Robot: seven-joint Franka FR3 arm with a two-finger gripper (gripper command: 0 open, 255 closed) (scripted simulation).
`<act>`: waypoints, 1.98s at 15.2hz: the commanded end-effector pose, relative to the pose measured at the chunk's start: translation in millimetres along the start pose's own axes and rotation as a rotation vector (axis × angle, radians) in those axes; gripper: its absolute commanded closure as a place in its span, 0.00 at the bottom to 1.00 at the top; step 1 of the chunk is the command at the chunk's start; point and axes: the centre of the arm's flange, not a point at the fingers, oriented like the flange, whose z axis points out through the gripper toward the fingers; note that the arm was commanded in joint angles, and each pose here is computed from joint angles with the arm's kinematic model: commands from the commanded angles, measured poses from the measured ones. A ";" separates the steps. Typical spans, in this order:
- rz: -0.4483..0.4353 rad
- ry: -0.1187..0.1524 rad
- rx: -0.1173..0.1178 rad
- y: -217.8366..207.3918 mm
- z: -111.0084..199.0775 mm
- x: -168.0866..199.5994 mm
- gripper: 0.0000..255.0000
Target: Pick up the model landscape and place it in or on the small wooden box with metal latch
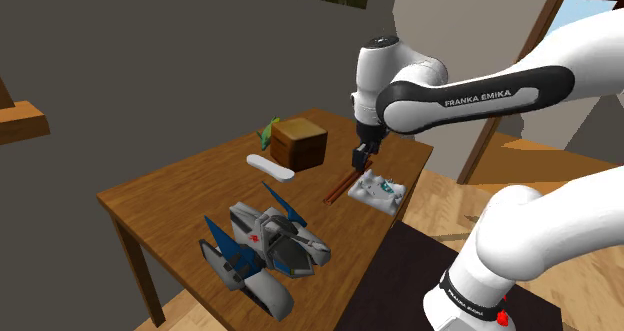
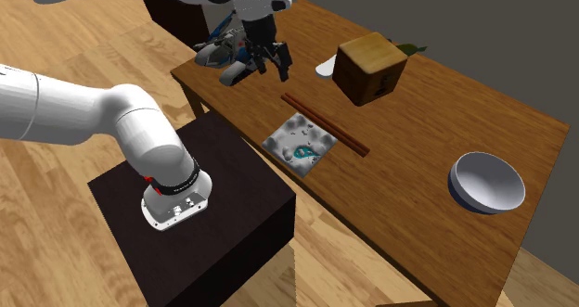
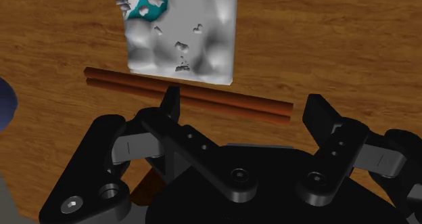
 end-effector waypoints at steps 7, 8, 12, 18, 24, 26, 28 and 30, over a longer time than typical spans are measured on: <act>0.030 -0.035 -0.149 -17.6 106.3 13.4 0.00; 0.032 -0.038 -0.160 -18.3 114.5 14.4 0.00; 0.032 -0.038 -0.160 -14.9 135.3 13.5 0.00; 0.032 -0.038 -0.160 -11.9 153.9 12.8 0.00; 0.032 -0.038 -0.160 -11.9 153.9 12.8 1.00; 0.032 -0.038 -0.160 -11.9 153.9 12.8 1.00; 0.032 -0.038 -0.160 -11.9 153.9 12.7 1.00; 0.032 -0.038 -0.160 -11.8 153.8 12.7 1.00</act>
